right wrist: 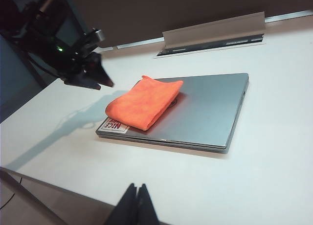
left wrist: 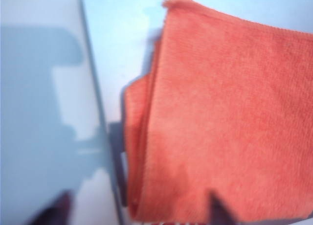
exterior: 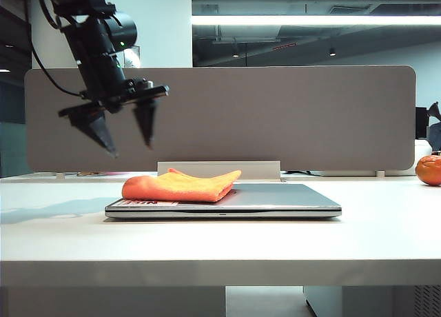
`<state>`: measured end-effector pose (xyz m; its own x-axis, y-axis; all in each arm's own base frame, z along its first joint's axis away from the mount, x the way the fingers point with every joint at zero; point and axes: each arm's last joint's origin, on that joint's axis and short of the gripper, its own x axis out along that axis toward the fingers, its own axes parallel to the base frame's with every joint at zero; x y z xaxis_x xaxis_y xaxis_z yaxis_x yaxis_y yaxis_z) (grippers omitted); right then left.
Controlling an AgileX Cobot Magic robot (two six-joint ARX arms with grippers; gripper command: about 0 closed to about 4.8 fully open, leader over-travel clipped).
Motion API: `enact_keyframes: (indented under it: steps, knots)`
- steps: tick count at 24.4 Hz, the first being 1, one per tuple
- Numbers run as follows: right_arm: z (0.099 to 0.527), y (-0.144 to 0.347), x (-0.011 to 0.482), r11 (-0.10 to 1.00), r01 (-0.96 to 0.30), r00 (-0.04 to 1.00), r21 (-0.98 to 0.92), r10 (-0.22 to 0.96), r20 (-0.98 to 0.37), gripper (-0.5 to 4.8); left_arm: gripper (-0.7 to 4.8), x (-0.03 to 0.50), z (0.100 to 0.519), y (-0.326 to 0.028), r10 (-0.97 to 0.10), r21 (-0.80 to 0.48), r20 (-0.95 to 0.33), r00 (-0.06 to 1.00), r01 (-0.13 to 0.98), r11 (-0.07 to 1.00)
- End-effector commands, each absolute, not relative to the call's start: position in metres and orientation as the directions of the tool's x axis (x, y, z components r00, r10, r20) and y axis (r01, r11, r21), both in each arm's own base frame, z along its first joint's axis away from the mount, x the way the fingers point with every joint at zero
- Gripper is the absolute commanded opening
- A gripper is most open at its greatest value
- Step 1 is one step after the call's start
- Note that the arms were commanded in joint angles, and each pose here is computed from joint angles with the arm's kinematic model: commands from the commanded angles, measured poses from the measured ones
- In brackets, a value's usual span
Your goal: Pick up the orange rag and put it over the laptop.
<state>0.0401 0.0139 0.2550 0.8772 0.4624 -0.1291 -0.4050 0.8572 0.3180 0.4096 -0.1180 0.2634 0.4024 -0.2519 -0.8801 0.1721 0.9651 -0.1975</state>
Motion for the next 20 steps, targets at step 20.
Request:
enact_keyframes:
  steps: [20]
  knots:
    - [0.253, 0.01, 0.044, 0.931, -0.282, 0.939, 0.233, 0.318, -0.13, -0.05, -0.06, 0.341, 0.364, -0.096, -0.221, -0.044, -0.723, 0.654, 0.275, 0.96]
